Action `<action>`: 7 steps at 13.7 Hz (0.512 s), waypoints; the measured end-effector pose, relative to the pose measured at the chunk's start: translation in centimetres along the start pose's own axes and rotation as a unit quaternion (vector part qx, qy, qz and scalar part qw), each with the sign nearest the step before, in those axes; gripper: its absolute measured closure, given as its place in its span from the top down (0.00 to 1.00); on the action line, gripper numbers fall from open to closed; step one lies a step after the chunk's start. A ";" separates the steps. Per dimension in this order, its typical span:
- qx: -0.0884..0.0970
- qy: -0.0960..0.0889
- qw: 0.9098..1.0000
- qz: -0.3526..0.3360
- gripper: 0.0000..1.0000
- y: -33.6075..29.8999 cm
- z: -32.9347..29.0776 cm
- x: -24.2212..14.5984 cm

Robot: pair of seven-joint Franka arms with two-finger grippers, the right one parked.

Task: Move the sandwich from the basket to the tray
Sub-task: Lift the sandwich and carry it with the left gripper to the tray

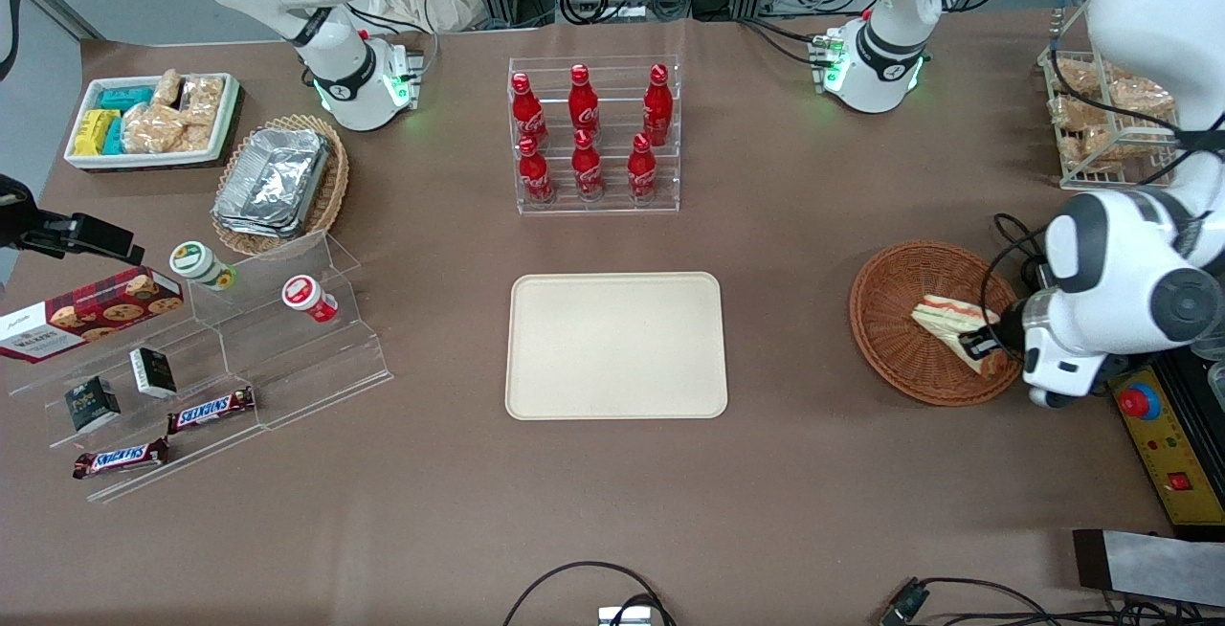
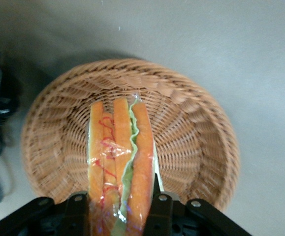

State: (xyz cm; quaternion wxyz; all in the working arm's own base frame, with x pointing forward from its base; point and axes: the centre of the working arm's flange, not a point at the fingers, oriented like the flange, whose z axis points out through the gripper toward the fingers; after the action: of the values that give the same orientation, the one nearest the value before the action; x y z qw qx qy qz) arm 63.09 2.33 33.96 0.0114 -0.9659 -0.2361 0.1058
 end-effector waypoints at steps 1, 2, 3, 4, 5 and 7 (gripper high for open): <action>0.001 0.002 1.000 0.007 0.28 0.9 -2.7 -0.1; 0.005 0.010 1.000 0.024 0.22 2.3 -5.4 -0.5; 0.012 0.022 0.999 0.047 0.21 3.9 -7.3 -1.0; 0.015 0.032 0.996 0.079 0.21 5.9 -8.7 -2.0; 0.018 0.037 0.993 0.110 0.21 8.4 -9.4 -3.3; 0.024 0.037 0.986 0.163 0.21 14.3 -9.1 -6.4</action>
State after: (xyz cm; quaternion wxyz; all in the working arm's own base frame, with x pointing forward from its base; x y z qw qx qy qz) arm 65.89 -13.03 43.11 0.0256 -0.9941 -0.0724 0.0760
